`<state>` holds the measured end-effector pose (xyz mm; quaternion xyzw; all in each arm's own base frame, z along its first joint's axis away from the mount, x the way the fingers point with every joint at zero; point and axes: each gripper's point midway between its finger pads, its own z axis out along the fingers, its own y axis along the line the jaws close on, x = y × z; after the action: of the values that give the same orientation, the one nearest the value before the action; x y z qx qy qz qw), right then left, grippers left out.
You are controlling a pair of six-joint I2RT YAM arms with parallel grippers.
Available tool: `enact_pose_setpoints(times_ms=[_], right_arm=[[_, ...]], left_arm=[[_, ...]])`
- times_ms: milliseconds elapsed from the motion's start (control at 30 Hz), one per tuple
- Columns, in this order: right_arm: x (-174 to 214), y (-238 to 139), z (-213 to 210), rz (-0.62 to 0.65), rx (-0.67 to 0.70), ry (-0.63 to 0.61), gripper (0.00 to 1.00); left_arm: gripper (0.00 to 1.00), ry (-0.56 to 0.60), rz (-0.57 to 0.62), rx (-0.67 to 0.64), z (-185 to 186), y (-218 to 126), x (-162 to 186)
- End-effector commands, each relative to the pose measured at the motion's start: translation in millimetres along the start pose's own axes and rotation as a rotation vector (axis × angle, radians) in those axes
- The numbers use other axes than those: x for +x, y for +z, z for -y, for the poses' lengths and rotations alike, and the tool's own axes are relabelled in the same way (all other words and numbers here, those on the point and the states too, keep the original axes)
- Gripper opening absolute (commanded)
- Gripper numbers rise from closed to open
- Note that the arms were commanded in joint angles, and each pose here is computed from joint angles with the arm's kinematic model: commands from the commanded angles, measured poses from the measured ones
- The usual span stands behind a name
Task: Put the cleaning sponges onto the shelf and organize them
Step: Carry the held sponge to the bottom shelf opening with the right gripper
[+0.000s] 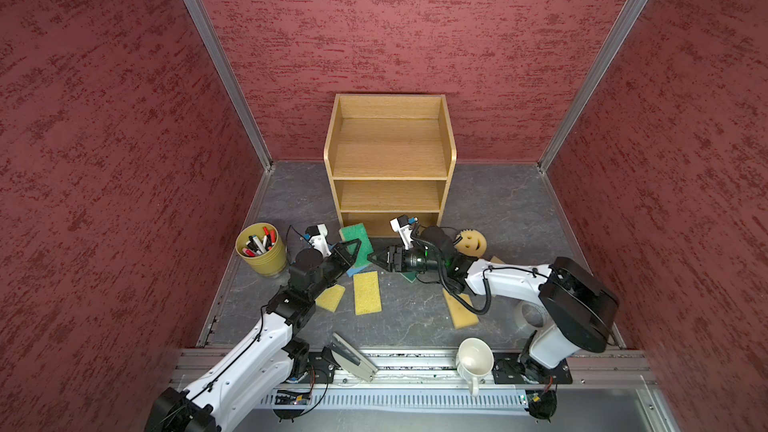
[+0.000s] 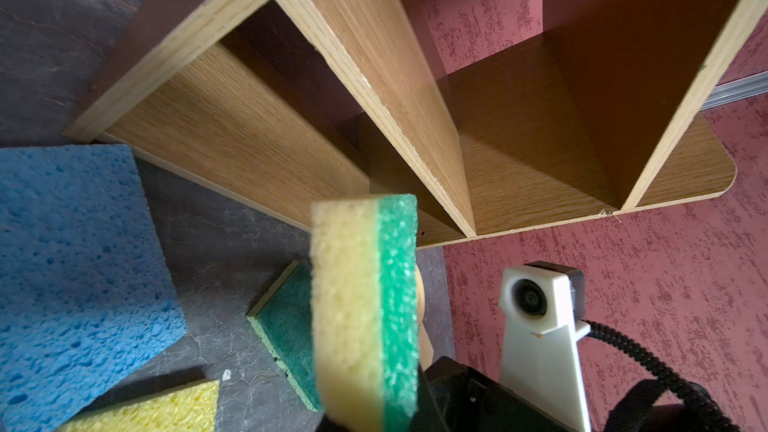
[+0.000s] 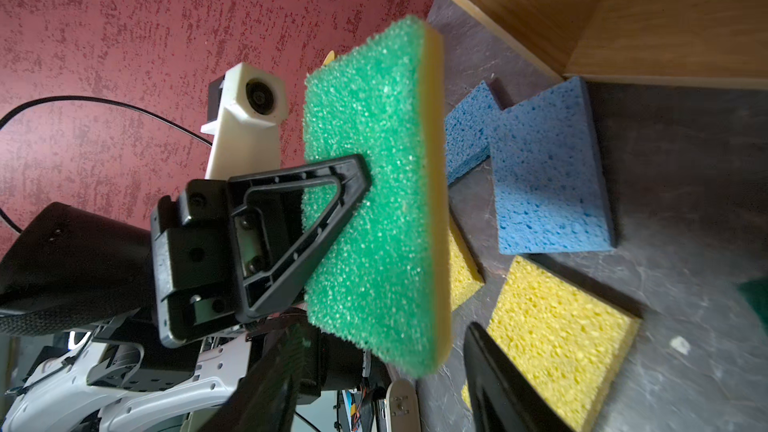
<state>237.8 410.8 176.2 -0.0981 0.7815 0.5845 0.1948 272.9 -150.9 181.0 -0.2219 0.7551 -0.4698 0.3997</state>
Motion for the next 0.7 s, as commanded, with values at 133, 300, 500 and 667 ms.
enact_pose_setpoints(times_ms=[133,300,500,667], right_arm=[[-12,10,-18,0.025,-0.094,0.042,0.55],[-14,8,-19,0.061,-0.119,0.077,0.24],[-17,8,-13,0.084,-0.102,0.101,0.04],[-17,9,-4,0.113,-0.091,0.149,0.0]], left_arm=[[0.13,-0.03,0.015,0.04,4,-1,-6],[0.15,-0.041,0.012,0.016,-5,0,-5],[0.25,-0.044,-0.002,0.001,-13,0,0],[0.85,-0.028,0.01,-0.012,-14,-4,-3]])
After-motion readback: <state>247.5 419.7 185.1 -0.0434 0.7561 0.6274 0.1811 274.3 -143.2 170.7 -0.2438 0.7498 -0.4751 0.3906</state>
